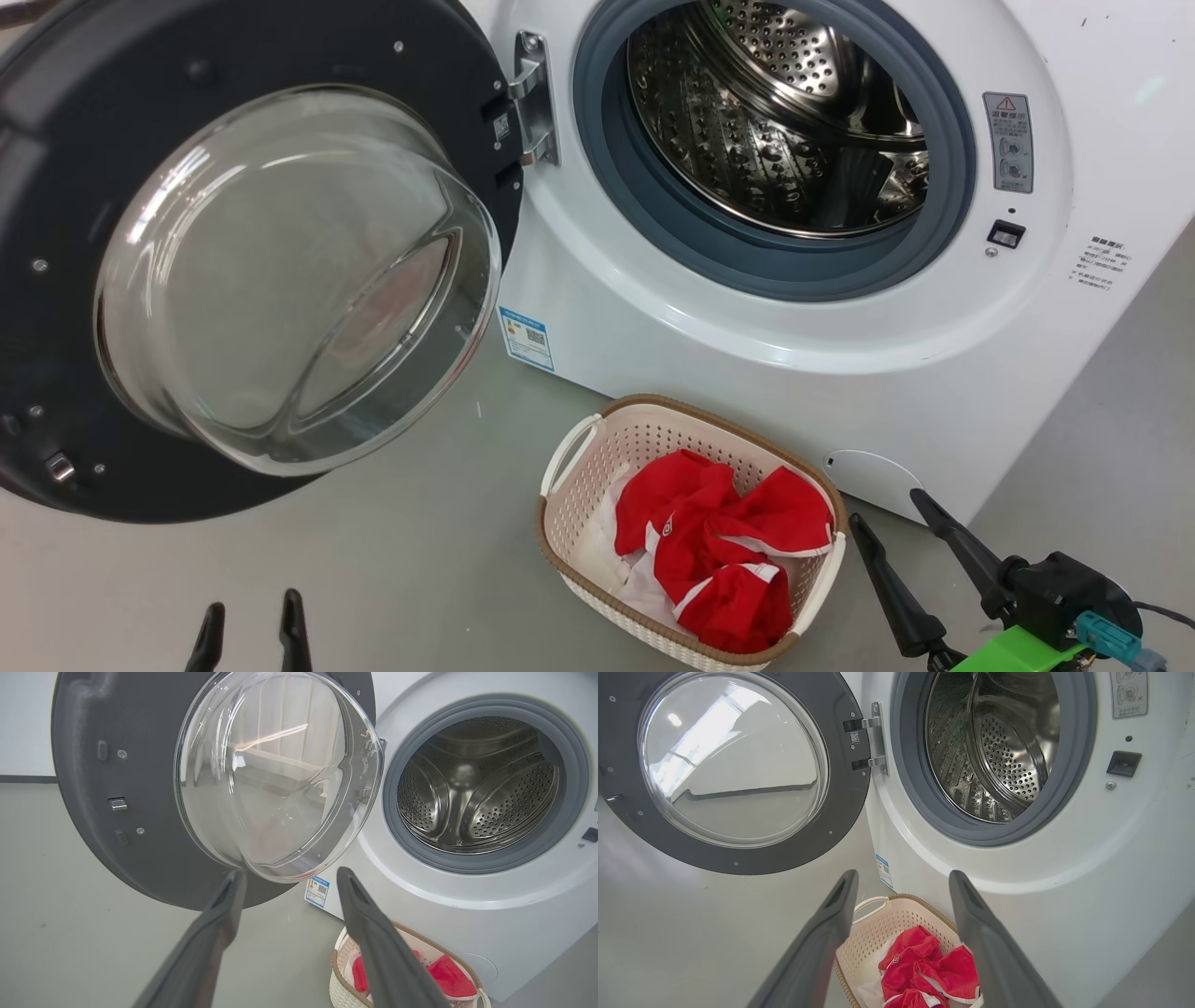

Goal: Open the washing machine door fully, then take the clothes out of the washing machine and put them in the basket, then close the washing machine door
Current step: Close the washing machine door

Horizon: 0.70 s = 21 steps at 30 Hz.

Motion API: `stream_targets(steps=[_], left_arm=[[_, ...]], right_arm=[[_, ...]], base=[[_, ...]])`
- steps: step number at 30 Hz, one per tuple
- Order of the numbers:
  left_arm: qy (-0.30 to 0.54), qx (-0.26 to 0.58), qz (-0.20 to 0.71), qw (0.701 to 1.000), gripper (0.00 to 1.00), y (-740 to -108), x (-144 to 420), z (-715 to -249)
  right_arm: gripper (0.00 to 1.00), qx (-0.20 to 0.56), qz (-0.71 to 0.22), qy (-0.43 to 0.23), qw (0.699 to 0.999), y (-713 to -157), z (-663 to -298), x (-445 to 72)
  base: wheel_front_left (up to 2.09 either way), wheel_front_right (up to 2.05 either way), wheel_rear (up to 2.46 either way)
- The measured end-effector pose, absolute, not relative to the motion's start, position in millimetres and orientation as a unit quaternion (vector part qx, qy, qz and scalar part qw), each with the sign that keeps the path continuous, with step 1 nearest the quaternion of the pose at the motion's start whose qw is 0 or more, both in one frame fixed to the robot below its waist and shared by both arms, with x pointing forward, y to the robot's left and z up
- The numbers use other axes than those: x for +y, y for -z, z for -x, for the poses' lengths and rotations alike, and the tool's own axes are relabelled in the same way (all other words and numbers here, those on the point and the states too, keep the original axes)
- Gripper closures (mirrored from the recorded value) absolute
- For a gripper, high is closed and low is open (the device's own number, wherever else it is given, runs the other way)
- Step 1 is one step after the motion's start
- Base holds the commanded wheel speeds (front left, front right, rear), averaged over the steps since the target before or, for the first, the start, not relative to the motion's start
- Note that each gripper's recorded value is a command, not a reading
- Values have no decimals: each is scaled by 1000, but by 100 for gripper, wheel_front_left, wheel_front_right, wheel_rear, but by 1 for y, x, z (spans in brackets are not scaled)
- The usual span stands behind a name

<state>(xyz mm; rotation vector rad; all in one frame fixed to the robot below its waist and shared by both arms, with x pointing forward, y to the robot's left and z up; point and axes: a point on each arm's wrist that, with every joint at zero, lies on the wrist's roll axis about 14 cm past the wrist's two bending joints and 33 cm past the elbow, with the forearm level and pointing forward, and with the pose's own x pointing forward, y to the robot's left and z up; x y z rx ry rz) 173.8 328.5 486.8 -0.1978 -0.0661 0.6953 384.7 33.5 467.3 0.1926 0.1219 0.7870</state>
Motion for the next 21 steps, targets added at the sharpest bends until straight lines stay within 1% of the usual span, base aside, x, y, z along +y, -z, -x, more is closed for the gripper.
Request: stream_targets(steps=[1,2,3,7,12,16,21], left_arm=[[-340,-35,96,935,42,-489,329,-174],[-340,-38,95,935,65,-491,330,-174],[-341,-42,94,934,100,-493,331,-174],[-348,-74,91,930,100,-512,339,-171],[-346,-151,74,923,100,-560,355,-171],[-331,-229,30,915,100,-614,369,-176],[-314,-287,-19,905,100,-663,386,-181]], right_arm=[[0,59,-94,-383,917,-467,-385,34],[0,59,-94,-383,917,-467,-385,34],[0,59,-94,-383,917,-467,-385,34],[0,59,-94,-384,917,-467,-384,34],[0,60,-94,-384,916,-467,-384,35],[0,63,-95,-385,916,-465,-384,36],[0,66,-96,-385,915,-463,-384,36]], base=[[0,0,0],[0,0,0],[0,0,0],[0,0,0],[0,0,0],[0,0,0],[0,0,0]])
